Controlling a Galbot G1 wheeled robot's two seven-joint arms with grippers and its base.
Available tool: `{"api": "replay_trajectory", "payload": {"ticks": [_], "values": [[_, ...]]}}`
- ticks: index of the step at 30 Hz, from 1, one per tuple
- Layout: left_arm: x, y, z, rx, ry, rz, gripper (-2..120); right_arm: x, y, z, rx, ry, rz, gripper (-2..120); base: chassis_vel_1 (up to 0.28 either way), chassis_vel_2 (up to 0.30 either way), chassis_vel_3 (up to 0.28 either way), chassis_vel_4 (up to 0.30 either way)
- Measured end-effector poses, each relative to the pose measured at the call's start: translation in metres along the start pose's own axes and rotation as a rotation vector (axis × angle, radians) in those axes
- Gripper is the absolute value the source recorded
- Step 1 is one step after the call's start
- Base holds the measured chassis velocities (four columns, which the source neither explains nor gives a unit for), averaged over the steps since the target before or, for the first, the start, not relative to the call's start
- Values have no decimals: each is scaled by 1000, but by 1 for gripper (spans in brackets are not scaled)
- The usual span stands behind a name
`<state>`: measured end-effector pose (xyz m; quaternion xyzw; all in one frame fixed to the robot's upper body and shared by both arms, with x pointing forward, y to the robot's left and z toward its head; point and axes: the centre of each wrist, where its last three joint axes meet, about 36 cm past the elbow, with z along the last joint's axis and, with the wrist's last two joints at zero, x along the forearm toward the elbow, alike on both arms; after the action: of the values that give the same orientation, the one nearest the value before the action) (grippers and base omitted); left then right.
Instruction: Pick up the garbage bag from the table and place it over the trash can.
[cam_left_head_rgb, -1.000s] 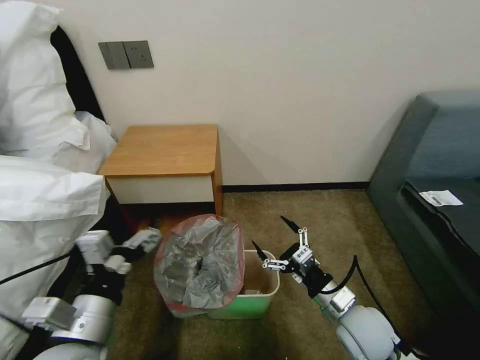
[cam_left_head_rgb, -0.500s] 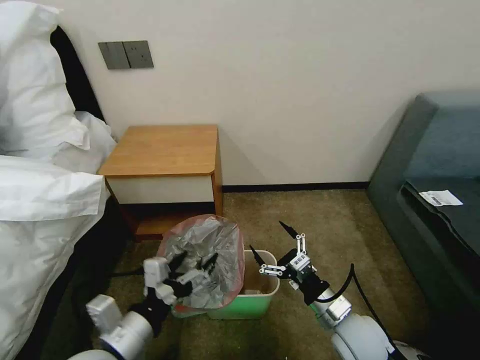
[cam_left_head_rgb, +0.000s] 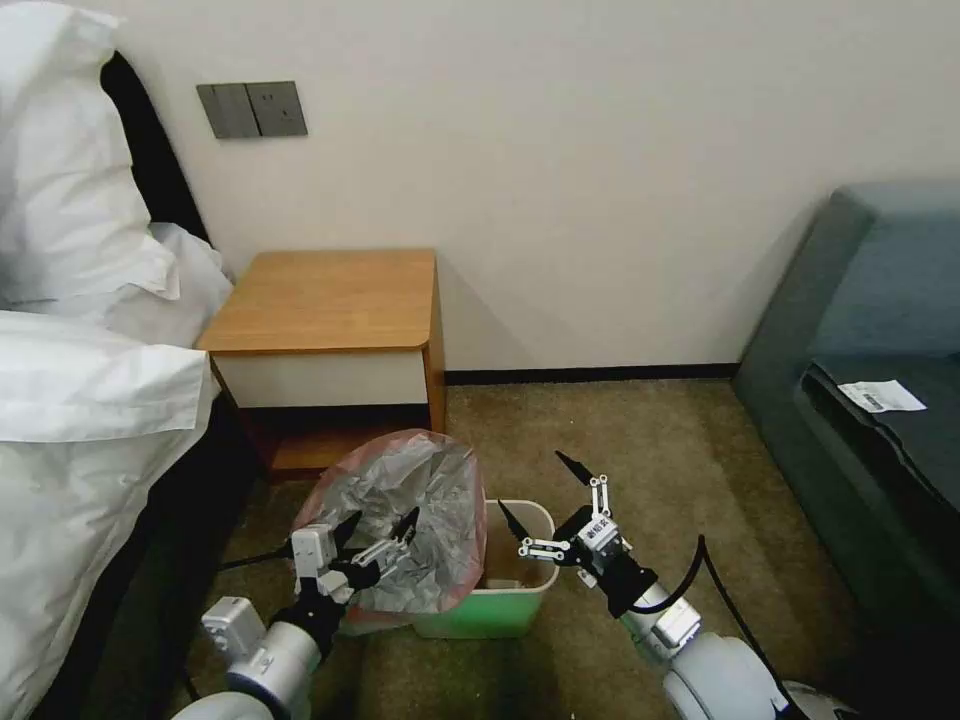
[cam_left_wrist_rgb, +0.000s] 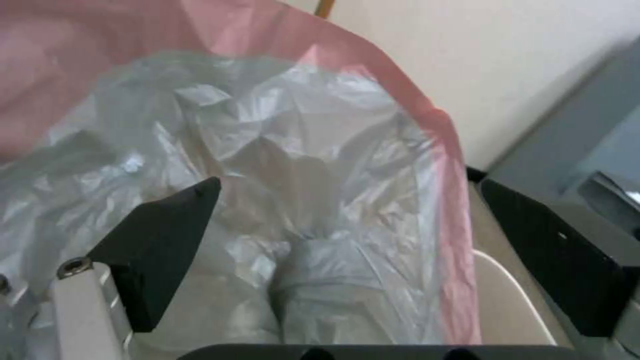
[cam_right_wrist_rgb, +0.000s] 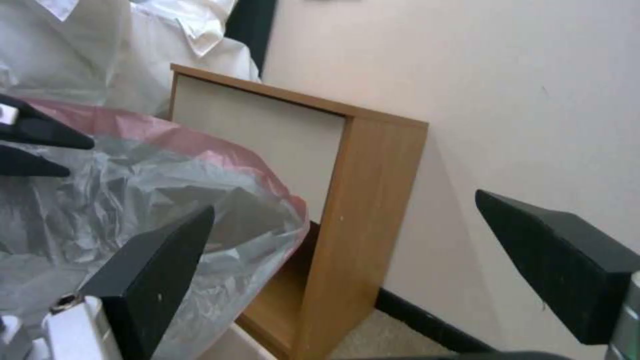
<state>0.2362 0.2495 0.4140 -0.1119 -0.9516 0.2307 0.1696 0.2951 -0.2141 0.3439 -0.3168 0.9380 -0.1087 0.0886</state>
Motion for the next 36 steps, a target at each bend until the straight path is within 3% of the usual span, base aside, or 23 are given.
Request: {"api": "replay_trajectory", "payload": {"ticks": [13, 20, 36], "values": [[-12, 7, 14, 41, 48, -113, 93, 7, 4, 5, -4, -4, -8, 100, 0, 0, 0, 0], [-19, 9, 24, 52, 81, -122, 91, 7, 4, 5, -3, -5, -11, 100, 0, 0, 0, 0], [-30, 16, 38, 15, 91, -207, 91, 10, 6, 11, -7, -4, -6, 100, 0, 0, 0, 0]]}}
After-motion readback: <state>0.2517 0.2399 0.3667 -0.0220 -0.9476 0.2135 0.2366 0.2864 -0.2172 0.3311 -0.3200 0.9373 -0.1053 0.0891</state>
